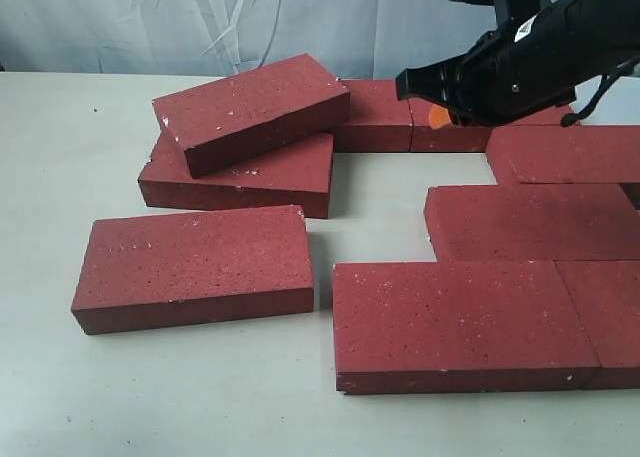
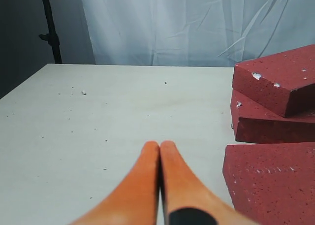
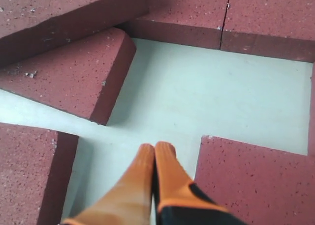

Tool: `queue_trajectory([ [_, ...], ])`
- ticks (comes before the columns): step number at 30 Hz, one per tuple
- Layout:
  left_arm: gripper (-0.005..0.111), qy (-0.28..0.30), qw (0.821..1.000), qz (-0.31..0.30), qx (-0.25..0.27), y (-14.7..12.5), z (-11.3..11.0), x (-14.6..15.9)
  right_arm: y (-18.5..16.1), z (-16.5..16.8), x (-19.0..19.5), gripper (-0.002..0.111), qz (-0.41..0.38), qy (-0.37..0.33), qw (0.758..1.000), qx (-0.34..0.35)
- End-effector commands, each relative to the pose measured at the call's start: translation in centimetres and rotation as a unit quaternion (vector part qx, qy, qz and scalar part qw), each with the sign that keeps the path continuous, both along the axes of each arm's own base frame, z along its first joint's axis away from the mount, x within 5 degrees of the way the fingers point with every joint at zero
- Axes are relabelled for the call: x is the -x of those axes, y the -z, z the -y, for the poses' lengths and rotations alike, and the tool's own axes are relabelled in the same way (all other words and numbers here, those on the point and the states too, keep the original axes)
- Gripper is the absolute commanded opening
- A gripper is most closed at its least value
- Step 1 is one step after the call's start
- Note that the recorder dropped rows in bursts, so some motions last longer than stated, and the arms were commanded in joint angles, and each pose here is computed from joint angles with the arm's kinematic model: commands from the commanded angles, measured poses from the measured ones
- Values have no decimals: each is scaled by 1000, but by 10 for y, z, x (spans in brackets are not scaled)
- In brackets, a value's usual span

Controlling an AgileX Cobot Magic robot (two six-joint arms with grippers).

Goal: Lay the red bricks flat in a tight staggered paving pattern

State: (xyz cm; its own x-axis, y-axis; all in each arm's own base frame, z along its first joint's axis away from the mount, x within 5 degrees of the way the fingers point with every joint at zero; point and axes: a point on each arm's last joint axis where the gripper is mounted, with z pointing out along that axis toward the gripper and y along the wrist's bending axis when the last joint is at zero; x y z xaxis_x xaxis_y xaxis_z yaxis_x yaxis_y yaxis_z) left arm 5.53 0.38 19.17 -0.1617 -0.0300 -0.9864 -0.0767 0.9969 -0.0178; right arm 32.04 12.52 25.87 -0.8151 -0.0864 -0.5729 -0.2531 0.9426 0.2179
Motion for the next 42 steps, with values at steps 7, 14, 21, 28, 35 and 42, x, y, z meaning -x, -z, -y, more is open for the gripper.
queue_trajectory([
  [7, 0, 2, 1000, 6, -1, 0, 0, 0, 9, -2, -5, -1, -7, -2, 1000, 4],
  [14, 0, 2, 1000, 6, -6, 0, 0, 0, 9, -2, -5, -1, -7, -1, 1000, 2],
  [21, 0, 1, 999, 37, -13, -6, 0, -1, 9, -2, -5, -1, -7, -1, 1000, 2],
  [28, 0, 0, 999, 48, -14, -8, 0, -1, 9, -2, -5, -1, -7, -1, 1000, 2],
  [35, 0, -1, 991, 135, -20, -23, 0, -1, 9, -2, -5, -1, -7, -1, 1000, 2],
  [42, 0, -3, 976, 218, -27, -38, 0, 2, 10, -1, -2, -1, -21, -8, 1000, 12],
])
